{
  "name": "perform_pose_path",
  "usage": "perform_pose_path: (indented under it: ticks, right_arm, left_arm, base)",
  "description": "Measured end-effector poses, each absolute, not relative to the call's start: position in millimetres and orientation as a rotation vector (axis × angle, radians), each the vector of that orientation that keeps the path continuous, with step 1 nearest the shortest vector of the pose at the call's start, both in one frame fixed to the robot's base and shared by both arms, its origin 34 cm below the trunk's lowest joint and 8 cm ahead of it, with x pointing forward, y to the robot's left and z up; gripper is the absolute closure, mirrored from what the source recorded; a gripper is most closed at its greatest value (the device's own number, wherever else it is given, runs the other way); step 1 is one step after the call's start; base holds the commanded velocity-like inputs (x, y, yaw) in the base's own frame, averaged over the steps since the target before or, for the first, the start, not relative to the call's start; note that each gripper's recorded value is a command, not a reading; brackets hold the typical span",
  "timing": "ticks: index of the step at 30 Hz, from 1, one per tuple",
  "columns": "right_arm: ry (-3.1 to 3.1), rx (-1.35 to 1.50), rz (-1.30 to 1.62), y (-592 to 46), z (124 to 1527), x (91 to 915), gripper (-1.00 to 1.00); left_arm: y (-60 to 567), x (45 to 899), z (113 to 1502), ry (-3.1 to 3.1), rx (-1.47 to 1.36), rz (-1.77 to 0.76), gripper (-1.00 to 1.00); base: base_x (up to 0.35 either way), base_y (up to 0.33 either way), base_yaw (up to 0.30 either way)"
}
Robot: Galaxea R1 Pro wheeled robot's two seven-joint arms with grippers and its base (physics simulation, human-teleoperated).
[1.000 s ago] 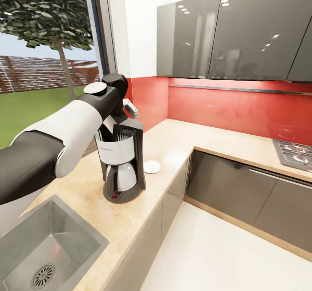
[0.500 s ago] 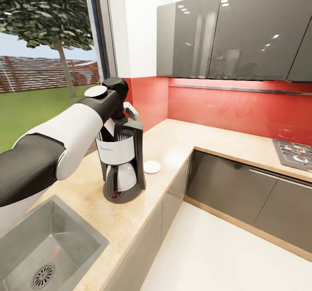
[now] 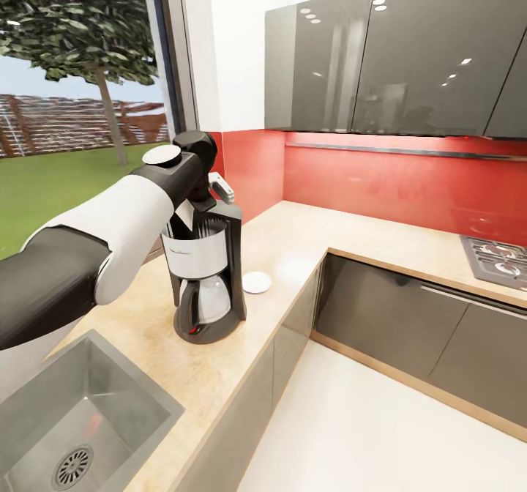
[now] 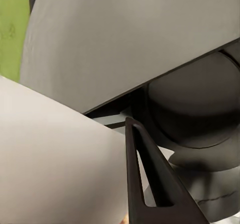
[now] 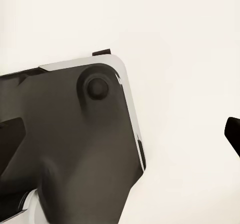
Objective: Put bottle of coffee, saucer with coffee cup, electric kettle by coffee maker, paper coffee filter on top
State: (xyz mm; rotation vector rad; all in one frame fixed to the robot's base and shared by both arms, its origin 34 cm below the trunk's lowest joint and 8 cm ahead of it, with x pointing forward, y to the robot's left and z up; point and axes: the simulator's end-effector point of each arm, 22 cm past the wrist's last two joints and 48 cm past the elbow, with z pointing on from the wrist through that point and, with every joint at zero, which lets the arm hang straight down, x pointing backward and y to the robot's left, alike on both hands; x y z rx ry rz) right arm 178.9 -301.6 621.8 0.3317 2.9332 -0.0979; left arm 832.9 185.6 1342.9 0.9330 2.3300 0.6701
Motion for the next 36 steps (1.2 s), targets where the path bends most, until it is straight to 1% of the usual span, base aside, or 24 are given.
perform_pose_path:
  ticks: [10, 11, 36]
  right_arm:
    - [2.934, 0.332, -0.098, -301.6, 621.8, 178.7, -1.00]
    - [2.934, 0.332, -0.098, -301.6, 621.8, 178.8, -1.00]
    - [2.934, 0.332, -0.098, -301.6, 621.8, 178.7, -1.00]
  left_arm:
    - [181.9, 832.3, 1341.4, 2.338, 0.924, 0.628, 1.00]
    - [181.5, 832.3, 1341.2, 2.339, 0.923, 0.622, -1.00]
    - [181.4, 832.6, 1341.4, 2.339, 0.919, 0.611, -1.00]
  base:
    - [0.000, 0.000, 0.000]
    - [0.000, 0.000, 0.000]
    - [0.000, 0.000, 0.000]
